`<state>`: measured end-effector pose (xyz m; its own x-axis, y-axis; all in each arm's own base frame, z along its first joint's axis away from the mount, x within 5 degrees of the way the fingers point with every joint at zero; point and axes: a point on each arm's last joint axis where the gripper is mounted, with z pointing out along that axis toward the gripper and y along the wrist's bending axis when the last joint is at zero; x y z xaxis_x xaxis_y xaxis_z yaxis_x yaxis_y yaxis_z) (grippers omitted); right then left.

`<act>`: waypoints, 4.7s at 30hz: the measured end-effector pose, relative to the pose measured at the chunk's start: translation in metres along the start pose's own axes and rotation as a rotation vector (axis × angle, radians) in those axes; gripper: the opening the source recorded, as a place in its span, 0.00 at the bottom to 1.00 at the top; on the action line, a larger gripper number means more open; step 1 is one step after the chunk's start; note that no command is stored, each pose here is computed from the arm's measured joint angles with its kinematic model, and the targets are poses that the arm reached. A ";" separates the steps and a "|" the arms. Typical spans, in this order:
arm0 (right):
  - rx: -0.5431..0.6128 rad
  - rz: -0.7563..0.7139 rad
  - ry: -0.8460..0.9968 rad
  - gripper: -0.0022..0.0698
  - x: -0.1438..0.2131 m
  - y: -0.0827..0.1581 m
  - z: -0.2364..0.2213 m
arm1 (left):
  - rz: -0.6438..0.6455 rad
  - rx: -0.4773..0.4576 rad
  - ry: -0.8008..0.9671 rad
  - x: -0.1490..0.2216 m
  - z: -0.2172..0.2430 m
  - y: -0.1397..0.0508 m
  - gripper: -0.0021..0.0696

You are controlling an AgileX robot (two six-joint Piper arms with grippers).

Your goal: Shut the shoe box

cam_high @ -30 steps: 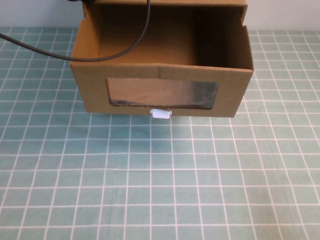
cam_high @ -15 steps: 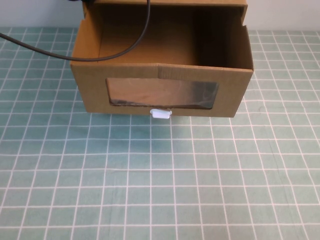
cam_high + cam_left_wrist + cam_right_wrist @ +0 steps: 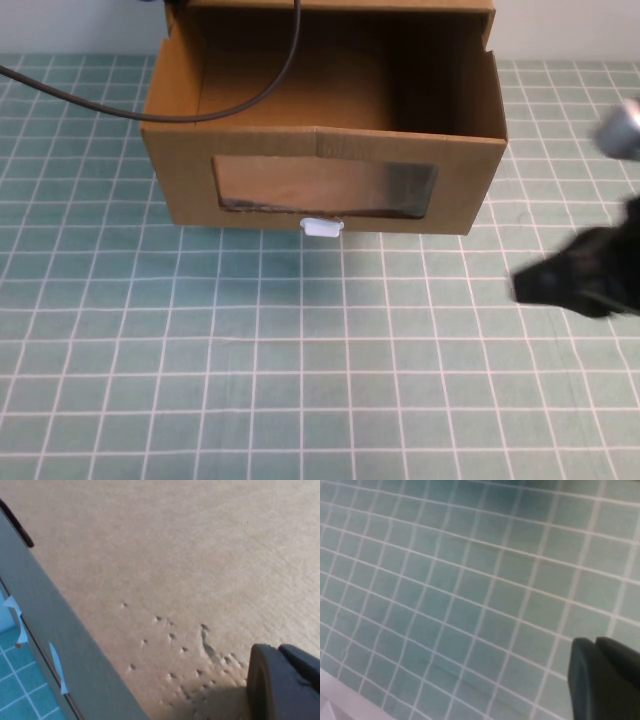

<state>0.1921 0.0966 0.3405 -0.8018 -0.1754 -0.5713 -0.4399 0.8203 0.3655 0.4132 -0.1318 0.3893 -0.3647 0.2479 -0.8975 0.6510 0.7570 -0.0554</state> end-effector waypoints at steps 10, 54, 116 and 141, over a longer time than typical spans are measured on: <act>-0.064 -0.188 -0.256 0.01 -0.062 0.067 0.046 | 0.001 0.000 0.000 0.000 0.000 0.000 0.02; -0.118 -0.136 -0.375 0.01 -0.151 0.057 0.096 | 0.005 -0.002 0.002 0.000 0.000 0.000 0.02; 0.086 -0.231 -0.273 0.01 -0.099 0.070 -0.059 | 0.137 -0.179 -0.179 -0.016 -0.162 -0.066 0.02; 0.015 -0.101 -0.690 0.01 0.196 -0.006 -0.093 | 0.029 -0.409 -0.558 0.264 -0.264 -0.149 0.02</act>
<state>0.0002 0.0066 0.2950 -0.3147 0.1306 -0.9402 -0.4890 0.8266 0.2785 0.0440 -0.0196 0.2761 0.1177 0.0062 -0.9930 0.3124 0.9490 0.0429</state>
